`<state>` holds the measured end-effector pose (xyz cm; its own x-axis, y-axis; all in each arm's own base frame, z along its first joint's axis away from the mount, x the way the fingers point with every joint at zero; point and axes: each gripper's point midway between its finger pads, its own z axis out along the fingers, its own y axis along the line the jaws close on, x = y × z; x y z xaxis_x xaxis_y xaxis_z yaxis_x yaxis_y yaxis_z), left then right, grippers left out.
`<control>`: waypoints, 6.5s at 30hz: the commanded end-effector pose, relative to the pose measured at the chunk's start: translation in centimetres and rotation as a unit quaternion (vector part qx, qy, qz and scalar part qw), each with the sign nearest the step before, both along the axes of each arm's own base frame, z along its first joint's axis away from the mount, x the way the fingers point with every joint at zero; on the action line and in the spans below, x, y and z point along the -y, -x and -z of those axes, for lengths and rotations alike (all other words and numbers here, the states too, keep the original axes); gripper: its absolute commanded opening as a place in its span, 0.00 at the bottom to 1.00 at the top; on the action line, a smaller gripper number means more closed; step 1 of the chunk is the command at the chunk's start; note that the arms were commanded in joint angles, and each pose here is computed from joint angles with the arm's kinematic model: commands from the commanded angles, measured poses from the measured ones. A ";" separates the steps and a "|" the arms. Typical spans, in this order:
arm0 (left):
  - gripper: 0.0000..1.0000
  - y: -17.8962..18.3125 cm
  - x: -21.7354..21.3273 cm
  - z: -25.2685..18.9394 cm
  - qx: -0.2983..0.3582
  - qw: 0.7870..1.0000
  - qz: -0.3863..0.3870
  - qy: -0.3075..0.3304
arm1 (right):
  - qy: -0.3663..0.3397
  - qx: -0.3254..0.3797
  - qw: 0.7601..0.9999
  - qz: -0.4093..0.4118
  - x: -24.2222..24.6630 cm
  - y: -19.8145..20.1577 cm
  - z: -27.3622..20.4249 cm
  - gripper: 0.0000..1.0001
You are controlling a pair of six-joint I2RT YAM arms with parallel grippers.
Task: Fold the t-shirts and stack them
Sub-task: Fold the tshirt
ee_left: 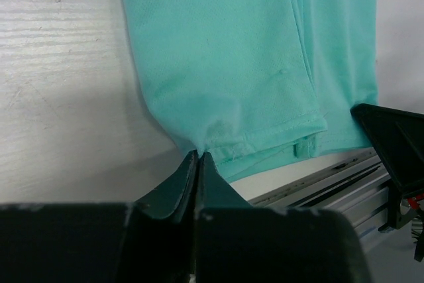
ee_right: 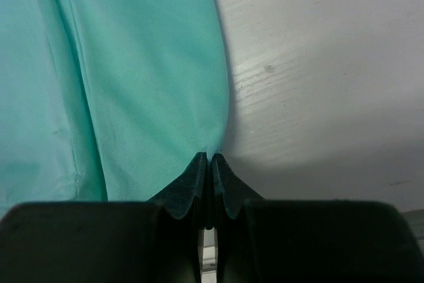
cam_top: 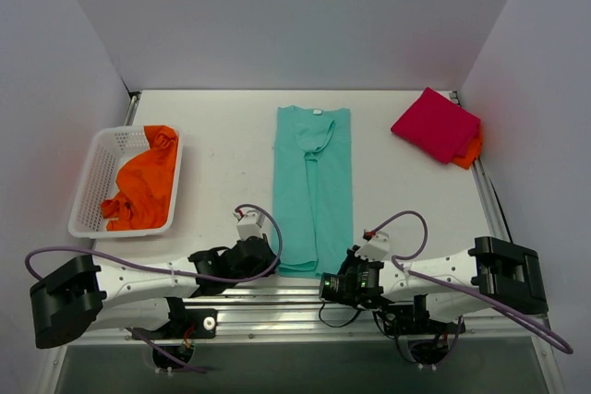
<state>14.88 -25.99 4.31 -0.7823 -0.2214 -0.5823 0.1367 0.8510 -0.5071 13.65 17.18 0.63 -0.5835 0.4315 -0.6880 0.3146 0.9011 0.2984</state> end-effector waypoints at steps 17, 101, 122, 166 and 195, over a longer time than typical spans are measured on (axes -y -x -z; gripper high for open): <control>0.03 -3.0 -0.6 -12.2 0.057 0.998 -0.024 -0.001 | 0.039 0.125 0.991 0.021 0.9 -4.0 -13.5 0.00; 0.75 -21.3 -3.7 -2.5 -0.020 0.993 -0.106 0.050 | -0.060 0.070 0.995 -0.024 0.4 -16.2 -4.3 0.91; 0.72 -24.1 -2.1 0.2 -0.018 0.992 -0.105 0.065 | -0.031 0.026 0.999 -0.029 -1.1 -18.0 1.0 0.75; 0.04 -13.7 -5.6 -14.7 0.067 0.984 -0.158 0.057 | 0.049 0.112 0.992 0.022 1.8 -12.0 -15.4 0.00; 0.38 -35.6 -7.4 -9.0 -0.025 0.973 -0.212 0.091 | 0.062 0.059 0.994 0.063 0.9 -36.9 -11.3 0.75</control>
